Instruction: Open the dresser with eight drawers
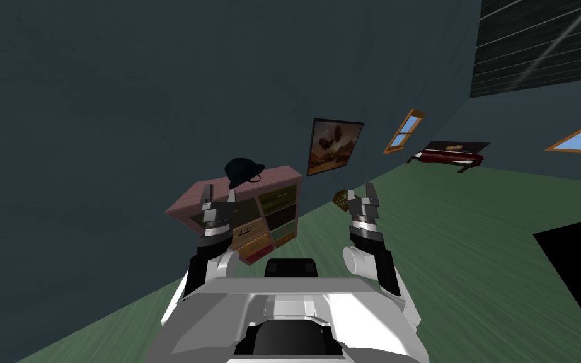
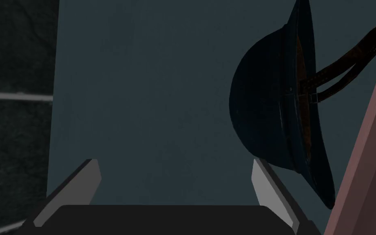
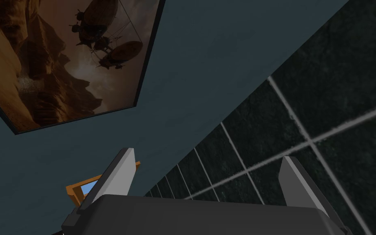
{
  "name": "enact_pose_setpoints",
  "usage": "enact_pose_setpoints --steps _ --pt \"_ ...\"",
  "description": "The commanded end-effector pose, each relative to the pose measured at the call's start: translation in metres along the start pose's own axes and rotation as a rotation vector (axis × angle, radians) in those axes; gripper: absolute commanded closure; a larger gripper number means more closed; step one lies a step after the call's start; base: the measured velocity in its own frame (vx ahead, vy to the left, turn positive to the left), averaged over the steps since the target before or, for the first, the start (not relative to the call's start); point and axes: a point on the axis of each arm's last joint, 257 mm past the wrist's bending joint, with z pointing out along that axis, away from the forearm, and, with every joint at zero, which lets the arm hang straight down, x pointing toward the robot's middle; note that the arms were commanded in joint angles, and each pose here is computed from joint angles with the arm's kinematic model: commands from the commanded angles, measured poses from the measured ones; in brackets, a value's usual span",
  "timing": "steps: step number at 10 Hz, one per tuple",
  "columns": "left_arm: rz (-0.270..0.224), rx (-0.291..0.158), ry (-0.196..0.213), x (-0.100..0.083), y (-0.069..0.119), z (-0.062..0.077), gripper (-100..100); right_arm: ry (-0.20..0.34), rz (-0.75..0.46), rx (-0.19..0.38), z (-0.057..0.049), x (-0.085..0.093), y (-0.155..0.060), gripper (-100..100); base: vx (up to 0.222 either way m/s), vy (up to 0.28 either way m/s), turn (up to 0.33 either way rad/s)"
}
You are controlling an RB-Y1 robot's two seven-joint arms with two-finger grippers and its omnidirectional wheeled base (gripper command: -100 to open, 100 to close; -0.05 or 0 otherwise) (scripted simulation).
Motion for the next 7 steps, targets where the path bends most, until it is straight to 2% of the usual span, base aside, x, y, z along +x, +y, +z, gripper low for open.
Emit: enact_pose_setpoints --steps 1,7 --pt "0.000 0.000 0.000 0.0000 0.0000 0.0000 0 0.000 0.000 0.000 0.0000 0.0000 0.0000 0 0.000 0.000 0.000" --pt "0.000 0.000 0.000 0.0000 -0.0001 0.0000 0 0.000 0.000 0.000 0.0000 0.0000 0.0002 0 0.000 0.000 0.000"
